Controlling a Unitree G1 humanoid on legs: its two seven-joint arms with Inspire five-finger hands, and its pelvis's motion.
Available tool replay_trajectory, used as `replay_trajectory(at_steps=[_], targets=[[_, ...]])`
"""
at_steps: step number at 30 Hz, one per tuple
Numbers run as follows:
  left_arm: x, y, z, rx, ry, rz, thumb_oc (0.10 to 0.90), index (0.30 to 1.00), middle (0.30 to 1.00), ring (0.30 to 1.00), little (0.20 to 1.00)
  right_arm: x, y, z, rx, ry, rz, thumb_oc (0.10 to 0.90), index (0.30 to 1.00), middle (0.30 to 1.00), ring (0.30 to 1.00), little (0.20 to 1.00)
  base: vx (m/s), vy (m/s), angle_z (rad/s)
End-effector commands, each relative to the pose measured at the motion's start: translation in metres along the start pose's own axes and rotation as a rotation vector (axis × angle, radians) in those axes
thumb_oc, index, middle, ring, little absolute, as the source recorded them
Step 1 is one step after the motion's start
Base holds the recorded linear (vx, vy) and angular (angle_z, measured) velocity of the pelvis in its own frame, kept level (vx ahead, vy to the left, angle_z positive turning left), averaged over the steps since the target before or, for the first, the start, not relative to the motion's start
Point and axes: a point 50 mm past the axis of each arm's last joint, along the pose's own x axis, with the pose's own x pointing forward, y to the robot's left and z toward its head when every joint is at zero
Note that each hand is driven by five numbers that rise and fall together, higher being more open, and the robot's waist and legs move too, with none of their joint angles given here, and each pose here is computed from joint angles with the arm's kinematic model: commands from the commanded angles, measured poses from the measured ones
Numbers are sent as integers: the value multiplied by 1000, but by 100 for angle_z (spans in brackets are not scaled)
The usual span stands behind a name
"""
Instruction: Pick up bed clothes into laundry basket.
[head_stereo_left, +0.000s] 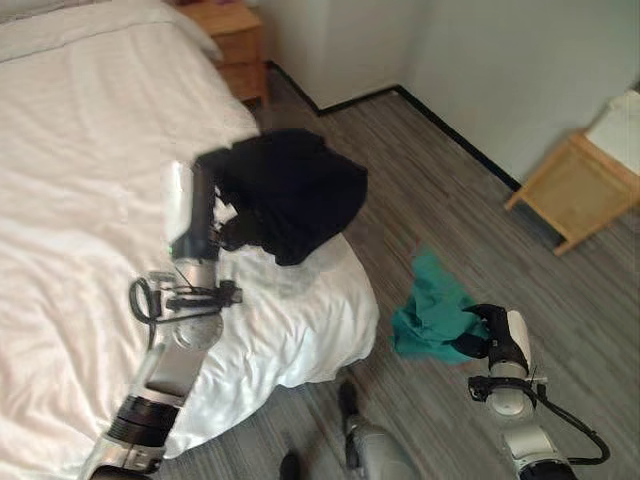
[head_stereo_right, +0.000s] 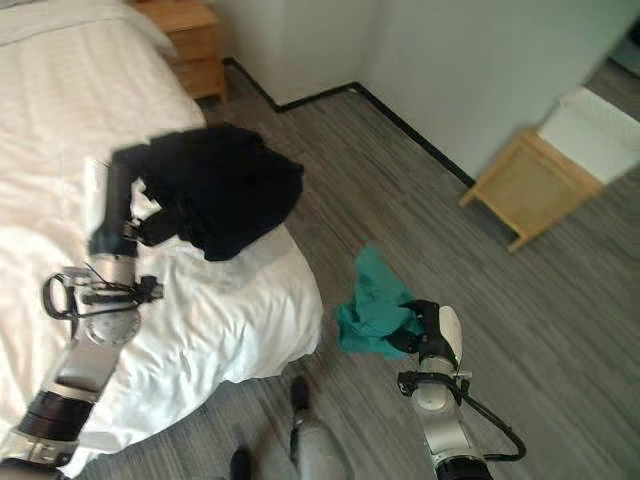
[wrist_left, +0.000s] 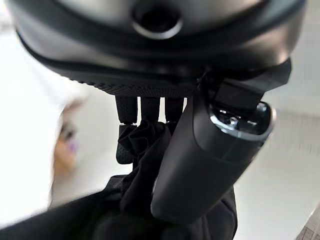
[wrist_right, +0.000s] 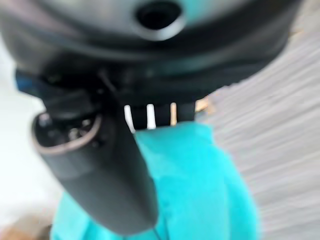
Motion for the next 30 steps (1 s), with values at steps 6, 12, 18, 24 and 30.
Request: replay_trajectory(at_steps=[6, 12, 18, 24, 30], targets=[[34, 12, 50, 45, -279, 137, 400, 300, 300, 300, 300, 8, -16, 78, -75, -381, -97, 400, 300, 300, 300, 300, -295, -53, -87], [30, 15, 40, 54, -237, 132, 400, 300, 300, 300, 300, 8, -35, 138, -88, -644, -155, 400, 300, 300, 300, 300, -174, -161, -120], [15, 2, 38, -134, -170, 132, 400, 300, 300, 300, 300, -3, -34, 173, -59, -812, -149, 400, 300, 300, 300, 300, -113, -211, -131], [-5, -25, 36, -284, -73, 42, 400, 300, 300, 300, 300, -15, -20, 172, -23, -845, -59, 400, 300, 300, 300, 300, 121, -55, -100], [-1, -29, 33, -324, -32, 42, 400, 300, 300, 300, 300, -14, -46, 153, -34, -805, -72, 400, 300, 300, 300, 300, 302, 58, -51]])
